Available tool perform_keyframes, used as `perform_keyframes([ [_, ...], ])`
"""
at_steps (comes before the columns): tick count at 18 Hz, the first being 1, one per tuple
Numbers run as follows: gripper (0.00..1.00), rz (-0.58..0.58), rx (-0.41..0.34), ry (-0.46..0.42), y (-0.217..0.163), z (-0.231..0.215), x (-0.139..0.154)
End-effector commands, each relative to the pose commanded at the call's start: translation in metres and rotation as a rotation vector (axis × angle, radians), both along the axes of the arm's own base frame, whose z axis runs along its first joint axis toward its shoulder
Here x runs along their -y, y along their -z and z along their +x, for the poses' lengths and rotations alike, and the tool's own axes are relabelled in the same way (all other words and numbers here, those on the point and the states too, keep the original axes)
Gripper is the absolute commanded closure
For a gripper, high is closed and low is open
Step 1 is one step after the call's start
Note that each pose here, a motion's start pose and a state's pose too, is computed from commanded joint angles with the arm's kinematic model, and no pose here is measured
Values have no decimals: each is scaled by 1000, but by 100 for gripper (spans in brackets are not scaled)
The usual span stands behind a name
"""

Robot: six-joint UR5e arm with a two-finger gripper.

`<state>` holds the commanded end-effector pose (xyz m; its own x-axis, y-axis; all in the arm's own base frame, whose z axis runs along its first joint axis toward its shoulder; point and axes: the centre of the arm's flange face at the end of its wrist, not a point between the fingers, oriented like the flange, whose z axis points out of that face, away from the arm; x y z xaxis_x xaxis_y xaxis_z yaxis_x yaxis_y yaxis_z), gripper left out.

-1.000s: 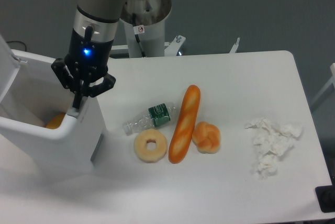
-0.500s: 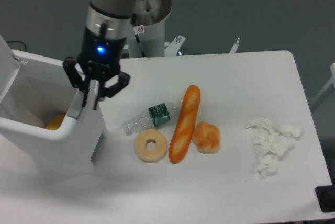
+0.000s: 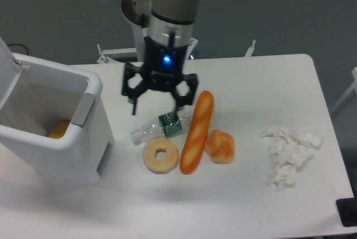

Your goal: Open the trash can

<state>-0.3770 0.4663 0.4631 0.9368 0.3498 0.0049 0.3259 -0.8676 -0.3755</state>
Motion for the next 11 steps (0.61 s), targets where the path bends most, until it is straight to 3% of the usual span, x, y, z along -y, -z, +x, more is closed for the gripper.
perform_keyframes([
  [5,0,-93,-40,75,35,-69,43],
  [11,0,-252,-108,383,78,-136,104],
])
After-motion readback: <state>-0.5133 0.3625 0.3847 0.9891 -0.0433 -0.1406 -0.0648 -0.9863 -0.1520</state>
